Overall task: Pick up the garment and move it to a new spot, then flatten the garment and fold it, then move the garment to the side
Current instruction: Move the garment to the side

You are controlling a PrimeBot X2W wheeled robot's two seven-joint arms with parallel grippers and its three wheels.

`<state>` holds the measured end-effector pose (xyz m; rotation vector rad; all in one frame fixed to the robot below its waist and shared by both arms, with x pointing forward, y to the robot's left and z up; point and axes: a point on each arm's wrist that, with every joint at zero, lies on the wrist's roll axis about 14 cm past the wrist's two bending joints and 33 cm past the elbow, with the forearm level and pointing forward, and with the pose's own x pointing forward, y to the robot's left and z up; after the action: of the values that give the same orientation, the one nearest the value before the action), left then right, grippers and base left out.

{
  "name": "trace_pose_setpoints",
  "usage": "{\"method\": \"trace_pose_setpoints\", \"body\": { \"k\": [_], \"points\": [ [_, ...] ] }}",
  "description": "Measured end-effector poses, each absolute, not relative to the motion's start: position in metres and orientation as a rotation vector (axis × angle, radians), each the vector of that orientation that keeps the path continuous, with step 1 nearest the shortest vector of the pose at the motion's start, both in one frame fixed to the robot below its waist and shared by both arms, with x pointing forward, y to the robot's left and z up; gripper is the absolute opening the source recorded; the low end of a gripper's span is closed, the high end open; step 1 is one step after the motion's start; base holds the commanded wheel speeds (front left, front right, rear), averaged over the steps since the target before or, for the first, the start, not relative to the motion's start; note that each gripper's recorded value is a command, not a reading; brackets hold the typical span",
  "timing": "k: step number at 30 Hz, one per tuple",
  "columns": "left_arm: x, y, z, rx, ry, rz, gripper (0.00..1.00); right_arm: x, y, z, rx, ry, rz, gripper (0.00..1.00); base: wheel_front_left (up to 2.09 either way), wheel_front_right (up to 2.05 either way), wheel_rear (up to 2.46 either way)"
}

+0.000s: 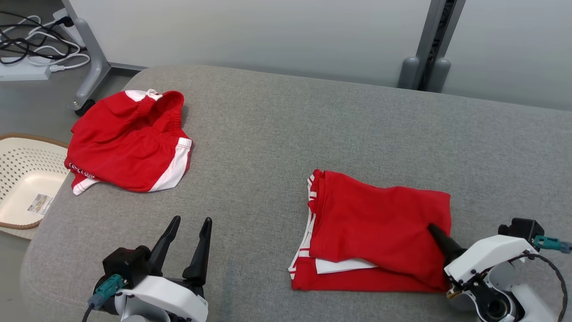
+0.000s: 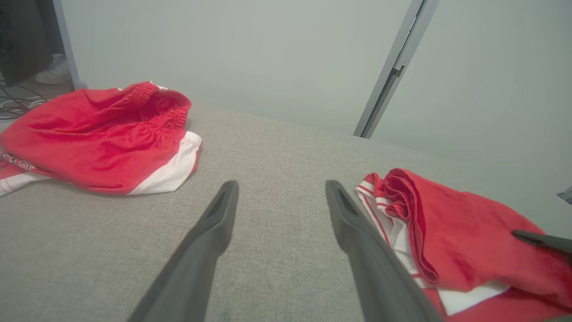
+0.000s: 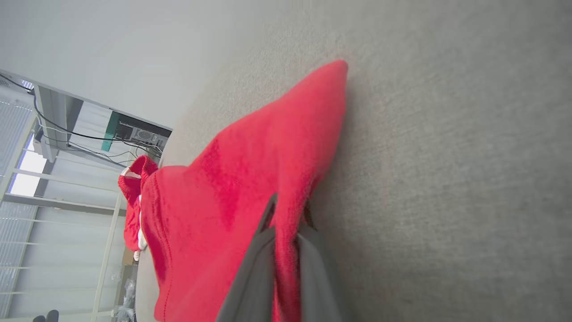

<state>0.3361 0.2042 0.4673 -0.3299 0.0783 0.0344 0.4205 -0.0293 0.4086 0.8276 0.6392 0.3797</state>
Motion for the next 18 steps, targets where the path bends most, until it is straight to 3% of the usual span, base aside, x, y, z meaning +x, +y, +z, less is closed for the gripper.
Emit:
{"method": "trace_pose_setpoints", "body": {
  "k": [18],
  "points": [
    [0.366,0.142,0.482,-0.353,0.051,-0.156,1.00,0.450,-0.131,0.466,0.578,0.393,0.320,0.00,0.00,0.00,0.00]
  ]
}}
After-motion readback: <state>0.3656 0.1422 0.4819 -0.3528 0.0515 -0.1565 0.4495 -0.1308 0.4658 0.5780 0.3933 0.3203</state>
